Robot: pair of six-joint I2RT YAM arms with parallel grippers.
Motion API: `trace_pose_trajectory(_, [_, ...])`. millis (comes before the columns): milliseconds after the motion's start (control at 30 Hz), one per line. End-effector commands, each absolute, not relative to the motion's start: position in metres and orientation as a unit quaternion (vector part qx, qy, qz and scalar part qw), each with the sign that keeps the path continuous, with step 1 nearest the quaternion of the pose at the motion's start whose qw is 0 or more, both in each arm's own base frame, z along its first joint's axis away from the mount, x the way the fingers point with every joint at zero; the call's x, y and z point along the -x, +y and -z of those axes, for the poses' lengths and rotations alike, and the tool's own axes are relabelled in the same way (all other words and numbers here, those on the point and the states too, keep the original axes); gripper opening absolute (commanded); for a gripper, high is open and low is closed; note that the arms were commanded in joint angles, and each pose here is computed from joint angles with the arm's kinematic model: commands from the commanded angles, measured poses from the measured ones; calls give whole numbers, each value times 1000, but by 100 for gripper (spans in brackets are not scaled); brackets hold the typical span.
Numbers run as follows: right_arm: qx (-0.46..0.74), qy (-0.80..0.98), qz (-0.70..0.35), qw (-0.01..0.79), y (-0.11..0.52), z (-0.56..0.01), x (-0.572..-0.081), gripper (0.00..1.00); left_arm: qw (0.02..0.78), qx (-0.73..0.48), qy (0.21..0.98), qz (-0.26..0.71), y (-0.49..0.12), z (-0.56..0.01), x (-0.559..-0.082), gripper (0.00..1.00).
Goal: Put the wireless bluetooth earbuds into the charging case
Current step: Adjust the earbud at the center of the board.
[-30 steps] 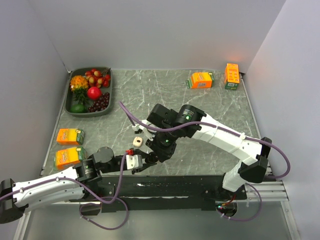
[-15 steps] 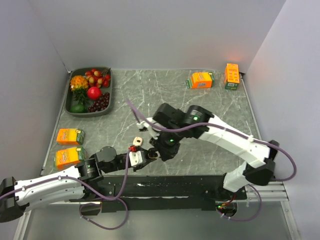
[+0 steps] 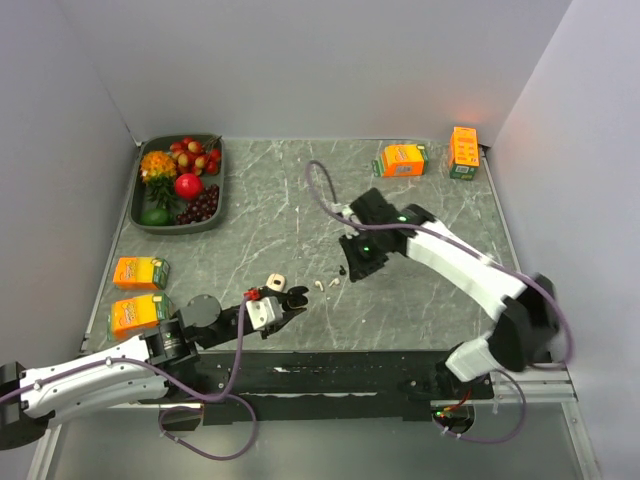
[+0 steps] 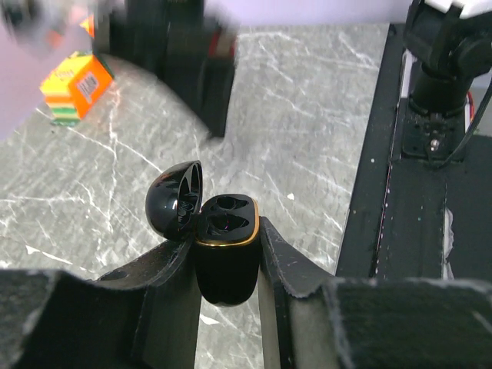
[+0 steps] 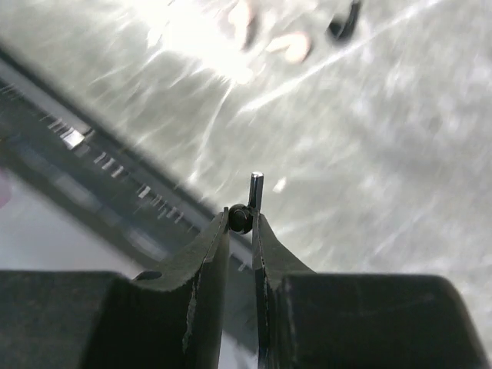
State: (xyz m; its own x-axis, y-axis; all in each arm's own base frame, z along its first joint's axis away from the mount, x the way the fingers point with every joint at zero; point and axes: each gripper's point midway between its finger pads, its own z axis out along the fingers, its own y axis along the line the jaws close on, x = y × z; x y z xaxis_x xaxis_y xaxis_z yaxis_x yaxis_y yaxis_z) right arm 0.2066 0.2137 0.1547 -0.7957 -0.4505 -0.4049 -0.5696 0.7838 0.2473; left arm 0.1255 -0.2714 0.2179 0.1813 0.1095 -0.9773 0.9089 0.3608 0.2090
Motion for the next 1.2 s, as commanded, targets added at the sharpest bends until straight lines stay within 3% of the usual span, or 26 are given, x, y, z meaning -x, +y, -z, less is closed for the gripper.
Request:
trace_pose_trajectory(0, [308,917,-159,197,240,-132,-259,0,640,-437,530,343,-269,-251,-124,1])
trace_pose_trajectory(433, [347,916,-90,178,252,-52,-328,2,640,-442,511,365,-271,-257,-115,1])
trace_pose_trajectory(533, [351,918,-83,165,250,-43,-329,9,644,-440,509,364,-269,-257,-115,1])
trace_pose_trajectory(667, [340,920,-81,176,249,-46,-330,29,647,-438,507,365,-268,-259,-114,1])
trace_pose_trajectory(767, [324,922,-75,198,247,-56,-336,38,647,-438,506,366,-269,-259,-115,1])
trace_pose_trajectory(1033, [236,934,-41,265,234,-93,-352,52,648,-431,509,367,-267,-260,-115,1])
trace_pose_trajectory(1100, [148,939,-29,310,218,-111,-362,54,650,-426,513,365,-266,-261,-117,1])
trace_pose_trajectory(1167, [53,945,-41,320,198,-104,-365,40,650,-424,514,365,-266,-260,-118,1])
